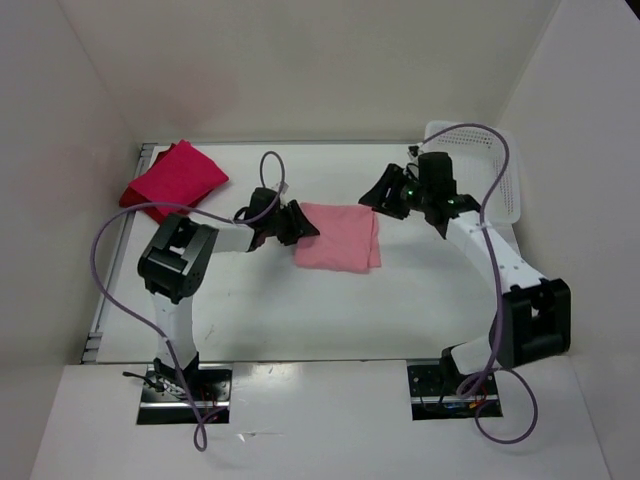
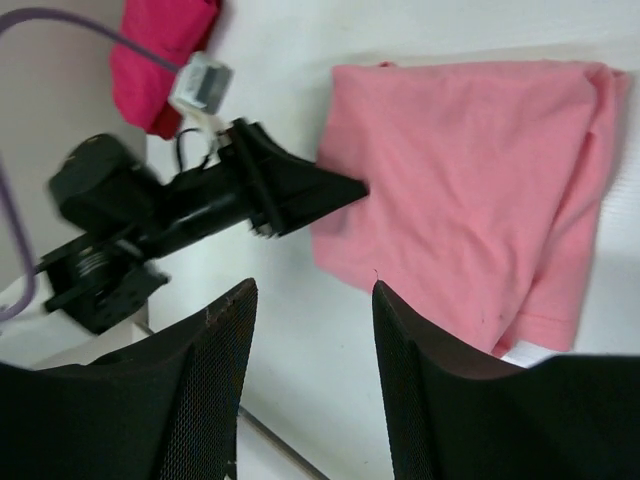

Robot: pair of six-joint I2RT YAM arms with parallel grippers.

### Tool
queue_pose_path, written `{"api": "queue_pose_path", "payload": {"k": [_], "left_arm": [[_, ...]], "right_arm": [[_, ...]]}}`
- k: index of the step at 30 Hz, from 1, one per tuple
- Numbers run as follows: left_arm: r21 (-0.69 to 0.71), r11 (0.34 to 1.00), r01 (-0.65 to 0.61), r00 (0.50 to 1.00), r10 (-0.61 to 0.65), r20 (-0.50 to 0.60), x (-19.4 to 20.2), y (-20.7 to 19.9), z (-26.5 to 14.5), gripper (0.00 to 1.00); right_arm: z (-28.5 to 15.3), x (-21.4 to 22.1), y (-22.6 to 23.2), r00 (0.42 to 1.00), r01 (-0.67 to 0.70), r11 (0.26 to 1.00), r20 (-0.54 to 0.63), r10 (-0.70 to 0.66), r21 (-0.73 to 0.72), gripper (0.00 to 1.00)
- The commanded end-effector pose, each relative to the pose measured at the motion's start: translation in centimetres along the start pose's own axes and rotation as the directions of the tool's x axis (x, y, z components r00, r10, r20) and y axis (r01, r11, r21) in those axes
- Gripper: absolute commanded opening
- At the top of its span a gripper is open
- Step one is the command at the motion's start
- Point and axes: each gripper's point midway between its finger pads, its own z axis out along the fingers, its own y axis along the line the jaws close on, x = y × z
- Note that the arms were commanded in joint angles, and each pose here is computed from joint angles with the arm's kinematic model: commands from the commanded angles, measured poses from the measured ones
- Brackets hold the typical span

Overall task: Fold and stack the t-shirts
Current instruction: Smooth out wrinkles on the folded tshirt, then put the neatly folded tshirt into the corner of the board with the left arm

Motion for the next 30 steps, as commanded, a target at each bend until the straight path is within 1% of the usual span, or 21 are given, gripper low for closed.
{"api": "queue_pose_path", "payload": {"k": [1, 2, 3, 4, 6, 7, 9, 12, 13, 15, 16, 19, 20, 22, 23, 24, 26, 27, 28, 29, 30], "left_arm": [[-0.022, 0.999, 0.027, 1.000, -0.027, 0.003, 0.7, 1.0, 3.6, 0.49], [-0.012, 1.000, 0.022, 1.000, -0.022, 0.011, -0.2, 0.3, 4.1, 0.40], [0.000, 1.000, 0.020, 1.000, -0.020, 0.008, -0.9, -0.5, 4.4, 0.25], [0.041, 0.999, -0.002, 0.999, 0.001, 0.046, -3.2, -2.8, 4.7, 0.18], [0.064, 0.996, -0.054, 0.997, 0.050, 0.056, -5.1, -5.1, 4.5, 0.09], [0.109, 0.988, -0.106, 0.990, 0.094, 0.108, -8.1, -8.4, 4.2, 0.03], [0.112, 0.979, -0.172, 0.980, 0.158, 0.125, -10.4, -9.9, 3.5, 0.00], [0.142, 0.967, -0.210, 0.957, 0.174, 0.231, -16.9, -12.0, 0.3, 0.00], [0.125, 0.973, -0.196, 0.948, 0.156, 0.276, -19.7, -10.9, -1.1, 0.00], [0.117, 0.968, -0.224, 0.921, 0.171, 0.351, -23.7, -11.1, -4.1, 0.00], [0.096, 0.974, -0.205, 0.906, 0.152, 0.396, -26.6, -9.5, -6.5, 0.00], [0.080, 0.979, -0.186, 0.877, 0.129, 0.462, -30.4, -7.2, -11.1, 0.00], [0.049, 0.986, -0.161, 0.850, 0.113, 0.515, -32.7, -5.0, -14.3, 0.00], [0.028, 0.991, -0.132, 0.830, 0.095, 0.550, -34.0, -2.3, -17.3, 0.00], [-0.006, 0.996, -0.089, 0.804, 0.075, 0.589, -34.9, 1.0, -20.0, 0.00], [-0.022, 0.998, -0.061, 0.796, 0.062, 0.602, -35.0, 2.8, -21.1, 0.00], [-0.071, 0.997, 0.023, 0.759, 0.029, 0.650, -35.4, 7.5, -24.9, 0.14], [-0.102, 0.989, 0.106, 0.769, -0.017, 0.639, -33.3, 11.5, -24.6, 0.25], [-0.118, 0.984, 0.131, 0.727, -0.015, 0.687, -33.2, 12.4, -26.8, 0.30], [-0.140, 0.962, 0.236, 0.659, -0.053, 0.750, -33.0, 15.9, -29.8, 0.52], [-0.141, 0.935, 0.325, 0.655, -0.115, 0.747, -29.9, 19.1, -29.4, 0.67]], "right_arm": [[-3.0, 1.1, -0.9, 0.999, -0.031, 0.999, 0.009, 0.031, -0.005, 0.56], [-3.4, 1.3, -0.8, 0.999, -0.029, 1.000, 0.013, 0.029, -0.009, 0.56], [-3.8, 1.3, -1.3, 0.999, -0.039, 0.999, 0.018, 0.038, 0.001, 0.56], [-4.3, 2.0, -1.2, 0.999, -0.037, 0.999, 0.013, 0.037, -0.010, 0.56], [-4.9, 2.4, -2.1, 0.998, -0.057, 0.998, 0.013, 0.057, 0.003, 0.56], [-5.3, 3.1, -2.4, 0.998, -0.063, 0.998, 0.004, 0.063, 0.010, 0.56], [-5.6, 3.4, -2.8, 0.998, -0.069, 0.998, 0.010, 0.069, 0.015, 0.56], [-5.8, 4.2, -3.1, 0.996, -0.092, 0.996, -0.012, 0.092, 0.013, 0.56], [-5.7, 4.5, -3.4, 0.995, -0.096, 0.995, -0.018, 0.096, 0.018, 0.56], [-5.8, 4.7, -3.5, 0.995, -0.091, 0.996, -0.024, 0.092, 0.023, 0.56], [-5.8, 4.7, -3.4, 0.995, -0.091, 0.996, -0.030, 0.092, 0.016, 0.56], [-5.7, 4.7, -3.5, 0.997, -0.075, 0.997, -0.036, 0.076, 0.019, 0.56], [-5.6, 4.6, -3.4, 0.996, -0.077, 0.997, -0.045, 0.078, 0.013, 0.56], [-5.3, 4.8, -3.4, 0.995, -0.083, 0.996, -0.060, 0.084, 0.011, 0.56], [-5.2, 5.0, -3.5, 0.994, -0.079, 0.997, -0.073, 0.079, 0.007, 0.56], [-5.2, 5.0, -3.5, 0.994, -0.079, 0.997, -0.073, 0.079, 0.007, 0.56], [-5.1, 5.0, -3.3, 0.994, -0.071, 0.997, -0.081, 0.070, -0.003, 0.56], [-4.9, 5.1, -3.5, 0.993, -0.075, 0.997, -0.087, 0.075, 0.002, 0.56], [-4.9, 5.2, -3.4, 0.993, -0.067, 0.998, -0.094, 0.066, -0.009, 0.56], [-4.9, 5.2, -3.4, 0.993, -0.067, 0.998, -0.094, 0.065, -0.009, 0.56], [-4.8, 5.4, -3.4, 0.992, -0.072, 0.997, -0.106, 0.070, -0.011, 0.56]]}}
